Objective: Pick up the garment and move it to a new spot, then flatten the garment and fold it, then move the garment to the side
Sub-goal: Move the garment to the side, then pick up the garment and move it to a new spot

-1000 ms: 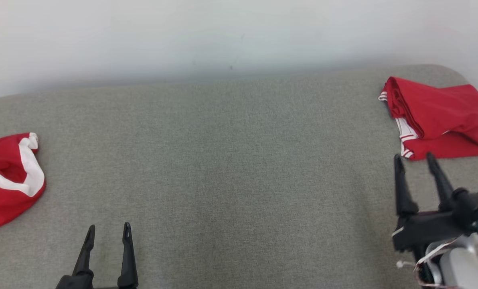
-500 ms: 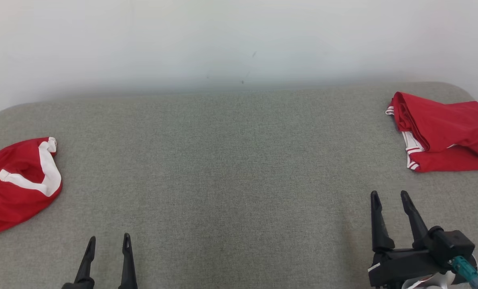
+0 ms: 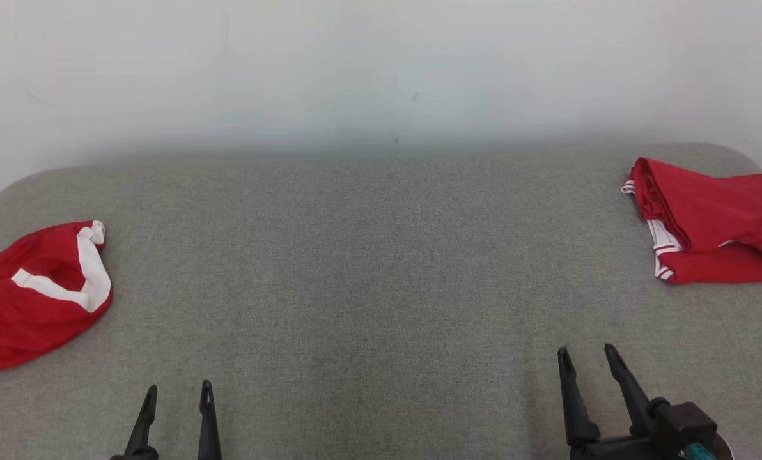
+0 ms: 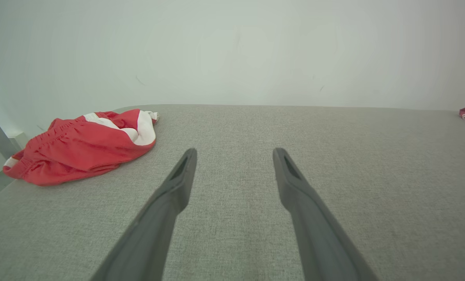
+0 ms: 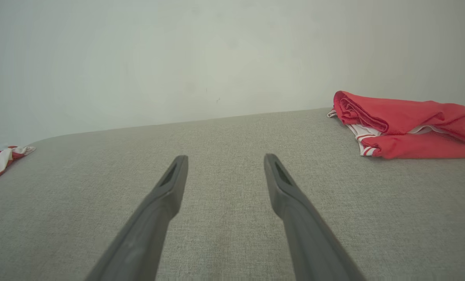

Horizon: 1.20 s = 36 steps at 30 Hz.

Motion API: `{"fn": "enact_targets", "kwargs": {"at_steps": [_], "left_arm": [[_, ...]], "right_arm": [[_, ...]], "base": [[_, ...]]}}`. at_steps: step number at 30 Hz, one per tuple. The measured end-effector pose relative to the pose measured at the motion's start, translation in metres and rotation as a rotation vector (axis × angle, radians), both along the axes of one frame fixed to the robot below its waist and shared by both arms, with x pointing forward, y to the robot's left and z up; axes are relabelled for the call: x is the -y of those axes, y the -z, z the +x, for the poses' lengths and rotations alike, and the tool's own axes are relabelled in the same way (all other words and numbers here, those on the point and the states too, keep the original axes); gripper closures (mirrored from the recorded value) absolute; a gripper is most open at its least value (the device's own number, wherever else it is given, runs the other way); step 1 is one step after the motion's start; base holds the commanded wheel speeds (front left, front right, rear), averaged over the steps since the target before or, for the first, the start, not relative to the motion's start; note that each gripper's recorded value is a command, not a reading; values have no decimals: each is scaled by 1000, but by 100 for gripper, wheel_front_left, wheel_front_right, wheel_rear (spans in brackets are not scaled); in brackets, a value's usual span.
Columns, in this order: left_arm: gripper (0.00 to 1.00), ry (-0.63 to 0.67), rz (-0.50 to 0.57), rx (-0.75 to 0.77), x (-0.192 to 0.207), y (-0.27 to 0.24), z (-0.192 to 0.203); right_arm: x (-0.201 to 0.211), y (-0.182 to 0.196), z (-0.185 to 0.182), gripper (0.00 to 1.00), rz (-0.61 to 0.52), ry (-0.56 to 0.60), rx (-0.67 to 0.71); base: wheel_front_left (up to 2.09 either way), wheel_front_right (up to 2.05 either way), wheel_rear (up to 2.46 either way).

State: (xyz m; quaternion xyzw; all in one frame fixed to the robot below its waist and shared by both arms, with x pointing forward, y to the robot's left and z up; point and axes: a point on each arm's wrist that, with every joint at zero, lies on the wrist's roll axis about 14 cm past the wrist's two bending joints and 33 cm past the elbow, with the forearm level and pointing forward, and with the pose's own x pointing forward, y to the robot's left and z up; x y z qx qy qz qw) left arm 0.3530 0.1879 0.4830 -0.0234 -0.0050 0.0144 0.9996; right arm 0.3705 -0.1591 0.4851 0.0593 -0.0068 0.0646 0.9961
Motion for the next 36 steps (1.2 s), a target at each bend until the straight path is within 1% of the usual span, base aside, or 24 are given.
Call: {"fn": "enact_targets", "kwargs": {"at_steps": [13, 36], "left_arm": [[0, -1, 3, -19, 1, 6, -5], [0, -11, 7, -16, -2, 5, -7]], "right_arm": [[-11, 9, -9, 0, -7, -27, -26], [-14, 5, -9, 0, -11, -35, -12]], "base": [[0, 0, 0], [0, 0, 0]]}}
